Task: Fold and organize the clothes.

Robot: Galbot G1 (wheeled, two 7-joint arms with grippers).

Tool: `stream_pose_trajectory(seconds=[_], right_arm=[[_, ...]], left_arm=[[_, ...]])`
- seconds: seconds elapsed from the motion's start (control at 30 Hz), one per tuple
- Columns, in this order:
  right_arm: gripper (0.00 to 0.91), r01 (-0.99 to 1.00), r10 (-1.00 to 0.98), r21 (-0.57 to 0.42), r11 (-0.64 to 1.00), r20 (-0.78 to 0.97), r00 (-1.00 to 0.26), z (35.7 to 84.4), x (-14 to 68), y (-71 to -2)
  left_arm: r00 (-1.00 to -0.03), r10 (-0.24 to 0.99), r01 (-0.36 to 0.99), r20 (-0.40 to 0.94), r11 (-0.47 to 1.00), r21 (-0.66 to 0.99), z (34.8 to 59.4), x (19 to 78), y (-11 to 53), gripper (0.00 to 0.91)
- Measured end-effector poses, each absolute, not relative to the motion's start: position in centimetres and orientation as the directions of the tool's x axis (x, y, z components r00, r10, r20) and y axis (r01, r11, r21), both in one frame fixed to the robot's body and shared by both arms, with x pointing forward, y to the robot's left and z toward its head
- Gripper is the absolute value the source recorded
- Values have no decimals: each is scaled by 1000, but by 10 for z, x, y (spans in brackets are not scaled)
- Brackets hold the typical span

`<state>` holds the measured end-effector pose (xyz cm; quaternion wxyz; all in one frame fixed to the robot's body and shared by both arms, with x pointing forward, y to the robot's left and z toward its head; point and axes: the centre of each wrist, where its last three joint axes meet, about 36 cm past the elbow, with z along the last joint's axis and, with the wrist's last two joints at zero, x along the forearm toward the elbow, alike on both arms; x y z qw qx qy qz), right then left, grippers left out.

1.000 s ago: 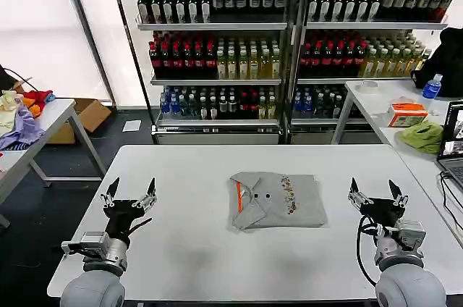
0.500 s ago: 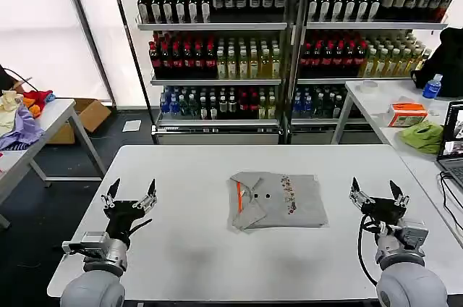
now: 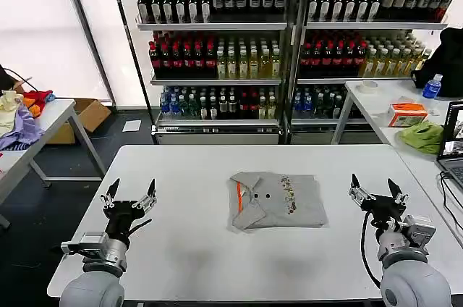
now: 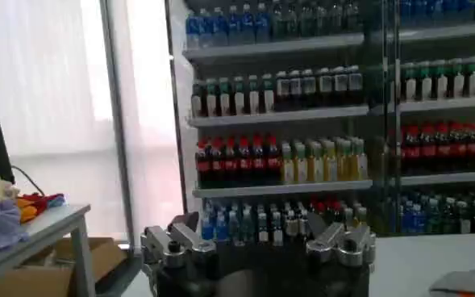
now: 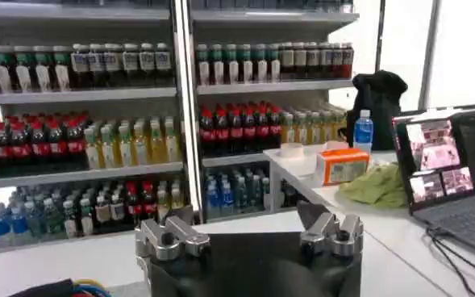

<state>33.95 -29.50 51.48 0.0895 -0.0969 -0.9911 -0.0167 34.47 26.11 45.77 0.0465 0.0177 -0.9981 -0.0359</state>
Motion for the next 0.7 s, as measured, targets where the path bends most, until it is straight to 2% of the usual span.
stream_pose_trajectory(seconds=[0.7], right_arm=[[907,191,179,44,981,198,-964,515,339,-294]], left_arm=[[-995,-35,-29,93,997,67,457,345,260,907]])
